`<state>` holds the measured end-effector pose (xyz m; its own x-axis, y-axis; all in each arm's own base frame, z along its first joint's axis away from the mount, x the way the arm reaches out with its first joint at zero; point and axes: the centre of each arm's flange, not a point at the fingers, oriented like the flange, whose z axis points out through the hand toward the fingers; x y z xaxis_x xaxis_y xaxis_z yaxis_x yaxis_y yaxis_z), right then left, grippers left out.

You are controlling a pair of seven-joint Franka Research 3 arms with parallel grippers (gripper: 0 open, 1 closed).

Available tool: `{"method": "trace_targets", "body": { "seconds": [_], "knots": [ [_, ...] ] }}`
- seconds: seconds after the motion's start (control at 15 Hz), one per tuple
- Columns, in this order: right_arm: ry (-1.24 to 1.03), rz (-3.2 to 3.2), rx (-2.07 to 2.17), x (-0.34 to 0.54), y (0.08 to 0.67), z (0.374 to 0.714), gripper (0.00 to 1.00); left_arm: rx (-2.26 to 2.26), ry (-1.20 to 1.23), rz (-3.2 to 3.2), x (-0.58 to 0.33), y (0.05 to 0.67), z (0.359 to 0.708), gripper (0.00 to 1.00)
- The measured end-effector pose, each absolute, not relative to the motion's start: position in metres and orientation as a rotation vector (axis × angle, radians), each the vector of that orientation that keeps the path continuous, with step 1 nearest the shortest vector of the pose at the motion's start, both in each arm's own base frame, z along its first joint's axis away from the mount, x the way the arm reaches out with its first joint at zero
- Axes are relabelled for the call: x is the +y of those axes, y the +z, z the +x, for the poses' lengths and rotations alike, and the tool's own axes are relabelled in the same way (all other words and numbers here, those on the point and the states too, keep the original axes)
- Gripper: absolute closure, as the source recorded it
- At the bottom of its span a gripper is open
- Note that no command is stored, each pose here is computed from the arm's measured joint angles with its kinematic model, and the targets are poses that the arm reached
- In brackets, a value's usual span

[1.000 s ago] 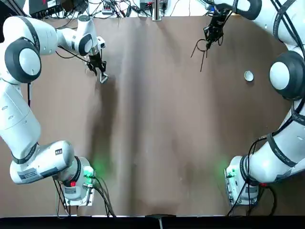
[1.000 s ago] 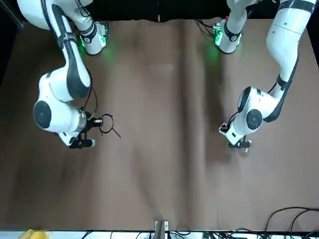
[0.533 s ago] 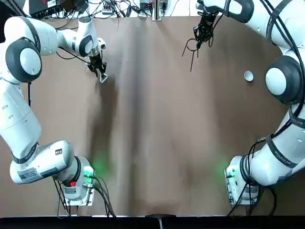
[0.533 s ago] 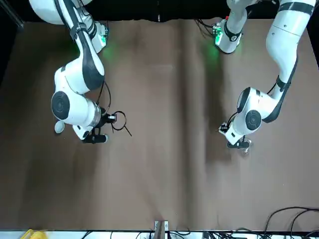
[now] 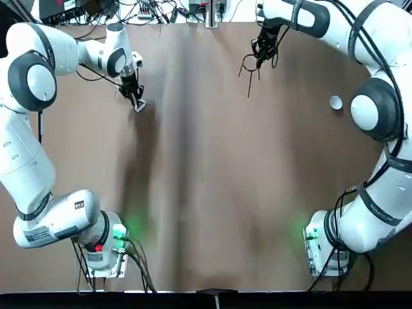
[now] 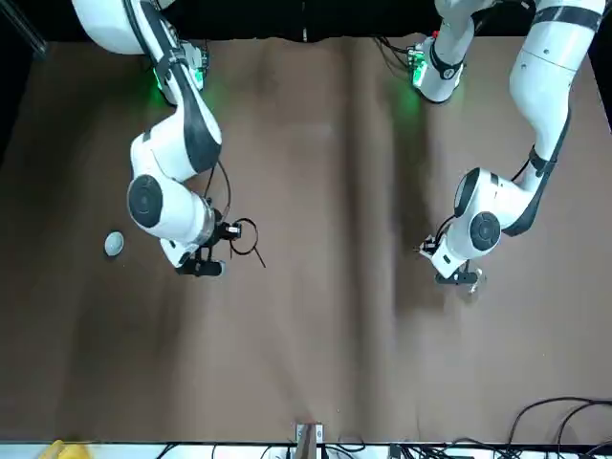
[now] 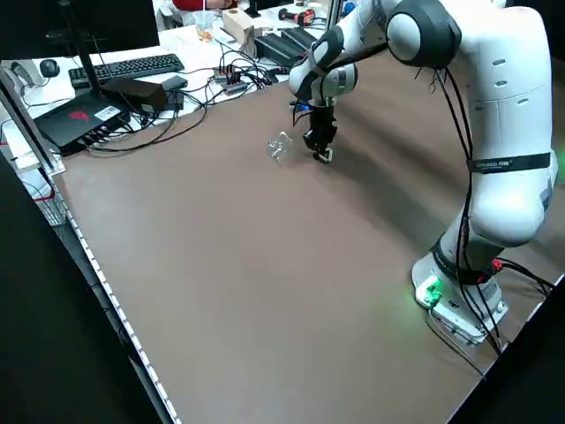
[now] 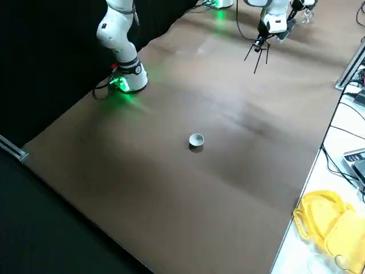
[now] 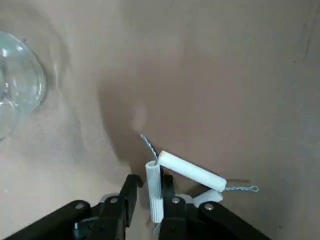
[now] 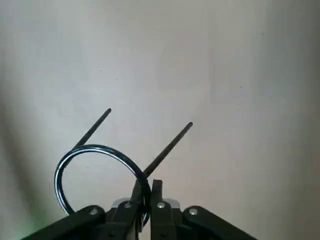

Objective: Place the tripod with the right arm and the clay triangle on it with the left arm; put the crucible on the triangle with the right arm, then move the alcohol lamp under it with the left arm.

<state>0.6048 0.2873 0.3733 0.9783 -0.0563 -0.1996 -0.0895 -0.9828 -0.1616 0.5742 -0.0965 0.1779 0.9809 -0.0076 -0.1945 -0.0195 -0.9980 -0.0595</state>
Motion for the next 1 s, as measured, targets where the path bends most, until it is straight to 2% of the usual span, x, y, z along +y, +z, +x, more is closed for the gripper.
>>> {"method": "trace_targets", "body": {
  "seconds": [0.27,0.33,0.4,0.73,1.0],
  "knots": [
    [0.272,-2.957,0.15,0.317,0.36,0.607,0.93,0.017,0.303,-3.065,-0.099,0.176,0.574,0.72],
    [0.249,-2.954,0.161,0.324,0.356,0.608,0.93,0.007,0.301,-3.065,-0.1,0.177,0.574,0.77],
    [0.235,-2.953,0.166,0.332,0.352,0.607,0.93,0.0,0.3,-3.064,-0.101,0.177,0.574,0.87],
    [0.231,-2.959,0.16,0.361,0.334,0.597,0.93,-0.03,0.263,-3.067,-0.096,0.186,0.583,0.88],
    [0.167,-2.945,0.181,0.386,0.324,0.592,0.93,-0.068,0.2,-3.058,-0.083,0.216,0.601,0.88]
  ]
}}
